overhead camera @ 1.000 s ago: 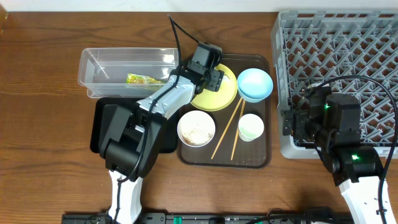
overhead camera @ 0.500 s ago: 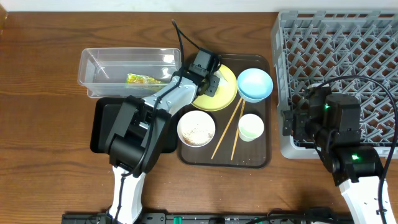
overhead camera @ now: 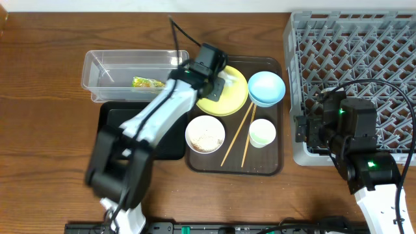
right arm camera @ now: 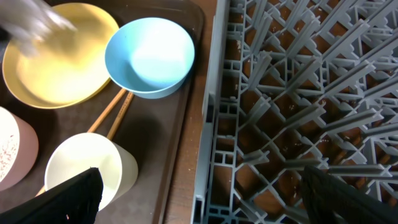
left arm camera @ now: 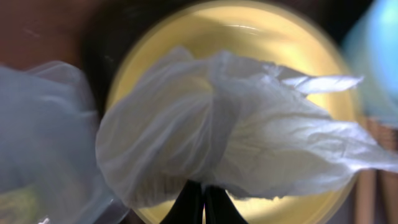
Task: Sort waste into correct bins and load items into the dishwasher rack
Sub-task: 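Grasp the white tissue on the yellow plate with the left gripper, then move the tissue left and release it into the clear container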
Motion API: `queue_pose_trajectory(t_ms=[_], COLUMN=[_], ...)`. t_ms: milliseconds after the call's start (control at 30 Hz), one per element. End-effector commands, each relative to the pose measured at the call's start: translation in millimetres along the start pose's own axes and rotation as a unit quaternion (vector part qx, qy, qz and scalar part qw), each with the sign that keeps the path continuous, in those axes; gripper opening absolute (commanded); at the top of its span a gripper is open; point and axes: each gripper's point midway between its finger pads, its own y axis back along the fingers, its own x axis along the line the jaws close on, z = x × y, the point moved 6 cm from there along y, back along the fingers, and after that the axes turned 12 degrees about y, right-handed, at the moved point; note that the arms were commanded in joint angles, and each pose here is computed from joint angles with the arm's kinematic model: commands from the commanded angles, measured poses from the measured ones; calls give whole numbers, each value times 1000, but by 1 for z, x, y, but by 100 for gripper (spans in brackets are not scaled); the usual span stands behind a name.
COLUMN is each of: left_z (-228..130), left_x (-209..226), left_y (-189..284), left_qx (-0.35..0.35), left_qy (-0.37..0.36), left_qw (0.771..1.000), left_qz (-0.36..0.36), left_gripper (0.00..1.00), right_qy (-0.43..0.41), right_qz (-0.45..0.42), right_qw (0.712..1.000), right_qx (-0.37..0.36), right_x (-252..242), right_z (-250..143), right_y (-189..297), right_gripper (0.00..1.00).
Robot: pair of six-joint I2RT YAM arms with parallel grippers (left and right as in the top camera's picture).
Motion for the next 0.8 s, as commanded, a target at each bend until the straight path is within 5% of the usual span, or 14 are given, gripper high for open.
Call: queue_pose_trajectory(t_ms=[0,367,567,767], left_z=[21,34,35,19], left_x=[15,103,126,111], left_y=[48,72,73,94], left_qx=[-52,-72,-73,-45], left_qy=[29,126,149,163], left_qw=[998,988,984,983], left_qz=[1,56,71,64], left_gripper=[6,7,47,56], right_qy=[-6,-6,-6,-6], right_qz=[1,1,1,1], right_qw=[1000,1000,1000,1000], right_qx=[-10,-11,-10,-9], right_x=[0,0,0,0], right_z=[7,8,7,7], right_y=[4,4,4,4], right_gripper=[99,99,99,99])
